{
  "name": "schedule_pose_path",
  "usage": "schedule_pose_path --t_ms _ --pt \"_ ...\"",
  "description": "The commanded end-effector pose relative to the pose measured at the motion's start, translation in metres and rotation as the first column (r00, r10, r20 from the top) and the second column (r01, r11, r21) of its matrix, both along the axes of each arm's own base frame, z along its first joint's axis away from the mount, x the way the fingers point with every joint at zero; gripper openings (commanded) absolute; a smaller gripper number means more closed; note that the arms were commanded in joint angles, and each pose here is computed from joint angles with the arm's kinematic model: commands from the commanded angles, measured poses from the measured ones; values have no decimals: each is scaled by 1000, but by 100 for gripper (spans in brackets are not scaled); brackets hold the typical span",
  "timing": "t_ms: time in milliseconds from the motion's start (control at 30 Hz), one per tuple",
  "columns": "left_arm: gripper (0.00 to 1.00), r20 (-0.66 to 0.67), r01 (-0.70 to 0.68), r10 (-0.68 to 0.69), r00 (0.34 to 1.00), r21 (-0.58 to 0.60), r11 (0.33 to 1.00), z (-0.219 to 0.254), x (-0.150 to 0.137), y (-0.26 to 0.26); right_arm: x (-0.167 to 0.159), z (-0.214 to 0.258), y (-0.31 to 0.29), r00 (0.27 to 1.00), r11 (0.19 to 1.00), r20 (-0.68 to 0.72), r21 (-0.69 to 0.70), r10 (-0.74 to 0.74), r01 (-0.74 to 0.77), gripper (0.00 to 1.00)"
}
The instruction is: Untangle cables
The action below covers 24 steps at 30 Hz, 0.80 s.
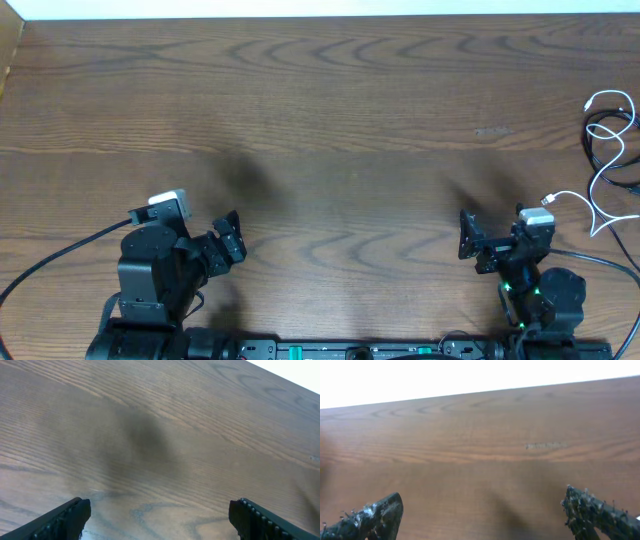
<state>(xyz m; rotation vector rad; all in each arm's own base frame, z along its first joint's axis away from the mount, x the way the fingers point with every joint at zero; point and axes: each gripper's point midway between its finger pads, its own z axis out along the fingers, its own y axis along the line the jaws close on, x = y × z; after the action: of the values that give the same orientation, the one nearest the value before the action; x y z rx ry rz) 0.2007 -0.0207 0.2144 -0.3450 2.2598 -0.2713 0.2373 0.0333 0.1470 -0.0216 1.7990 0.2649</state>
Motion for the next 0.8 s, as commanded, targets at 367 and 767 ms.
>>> schedule_pose_path --t_ms 367,767 --pt "93 -2 0 1 1000 23 1000 -2 0 3 -2 16 0 996 1000 90 12 1 -2 99" --pt "93 -2 0 1 1000 23 1000 -2 0 3 7 23 -5 979 1000 202 11 -27 25 99"
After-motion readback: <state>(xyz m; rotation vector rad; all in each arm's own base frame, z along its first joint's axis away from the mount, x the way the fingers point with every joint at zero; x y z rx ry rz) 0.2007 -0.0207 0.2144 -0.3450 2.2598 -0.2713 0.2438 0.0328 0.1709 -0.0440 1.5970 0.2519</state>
